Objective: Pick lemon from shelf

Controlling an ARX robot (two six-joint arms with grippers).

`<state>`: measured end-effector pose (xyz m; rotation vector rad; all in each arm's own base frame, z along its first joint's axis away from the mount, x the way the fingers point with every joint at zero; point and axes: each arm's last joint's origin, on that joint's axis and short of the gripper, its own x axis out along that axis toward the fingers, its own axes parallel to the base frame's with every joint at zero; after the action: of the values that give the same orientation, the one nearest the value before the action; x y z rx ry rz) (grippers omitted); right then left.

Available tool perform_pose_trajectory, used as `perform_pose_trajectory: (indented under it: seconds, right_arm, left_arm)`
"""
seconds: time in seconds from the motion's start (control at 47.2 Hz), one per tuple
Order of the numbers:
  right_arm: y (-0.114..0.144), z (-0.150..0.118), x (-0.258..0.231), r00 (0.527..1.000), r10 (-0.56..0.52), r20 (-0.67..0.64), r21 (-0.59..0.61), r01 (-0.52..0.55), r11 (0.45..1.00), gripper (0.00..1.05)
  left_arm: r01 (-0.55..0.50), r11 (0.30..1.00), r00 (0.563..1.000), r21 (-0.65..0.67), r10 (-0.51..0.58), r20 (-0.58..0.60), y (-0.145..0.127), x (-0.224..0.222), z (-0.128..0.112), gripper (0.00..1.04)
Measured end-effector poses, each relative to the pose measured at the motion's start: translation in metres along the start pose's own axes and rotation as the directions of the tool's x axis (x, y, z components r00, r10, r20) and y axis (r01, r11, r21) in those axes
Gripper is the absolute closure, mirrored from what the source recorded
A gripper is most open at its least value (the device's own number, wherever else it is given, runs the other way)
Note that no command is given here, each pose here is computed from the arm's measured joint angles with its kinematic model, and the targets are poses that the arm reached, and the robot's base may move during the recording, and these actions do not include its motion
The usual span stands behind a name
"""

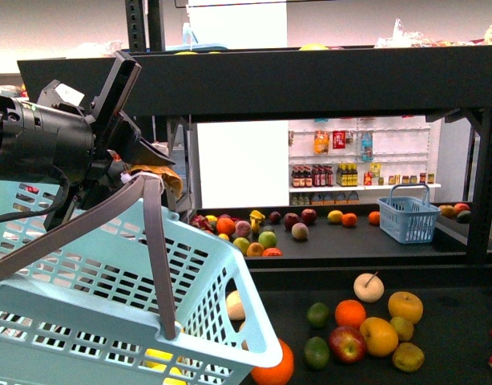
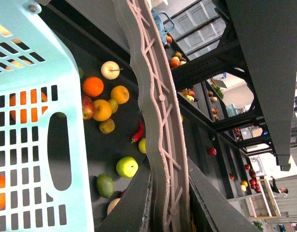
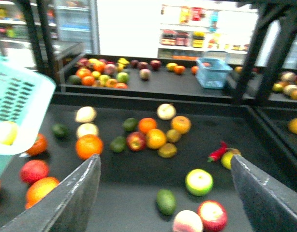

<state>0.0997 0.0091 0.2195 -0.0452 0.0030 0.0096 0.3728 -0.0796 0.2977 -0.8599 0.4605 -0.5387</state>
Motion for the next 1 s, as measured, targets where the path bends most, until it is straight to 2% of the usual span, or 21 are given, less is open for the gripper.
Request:
perform_pose_trajectory:
  seconds: [0.106,0.318,0.805,0.996]
  right_arm:
    - [-0.007,-0.016,-0.002,1.0,-0.016,-0.003,0.023,0.016,1.0,0.5]
    - [-0.007,-0.033,-0.002,1.0,-0.008,-0.003,0.031,0.008,0.999,1.02]
    - [-0.007,-0.052,-0.002,1.0,-0.01,0.001,0.034,0.01,0.999,1.02]
    - [-0.006,-0.052,-0.002,1.0,-0.008,0.008,0.034,0.007,0.999,1.02]
  left_arm:
    - [0.003,1.0,1.0,0.001,-0.003,-0.004,0.0,0.0,0.0,0.92]
    - [0.0,1.0,1.0,0.001,0.0,0.0,0.0,0.0,0.0,0.92]
    - [-0.001,1.0,1.0,0.0,0.001,0.001,0.0,0.0,0.0,0.92]
    - [-0.001,1.0,1.0,0.0,0.001,0.001,0.0,0.0,0.0,0.92]
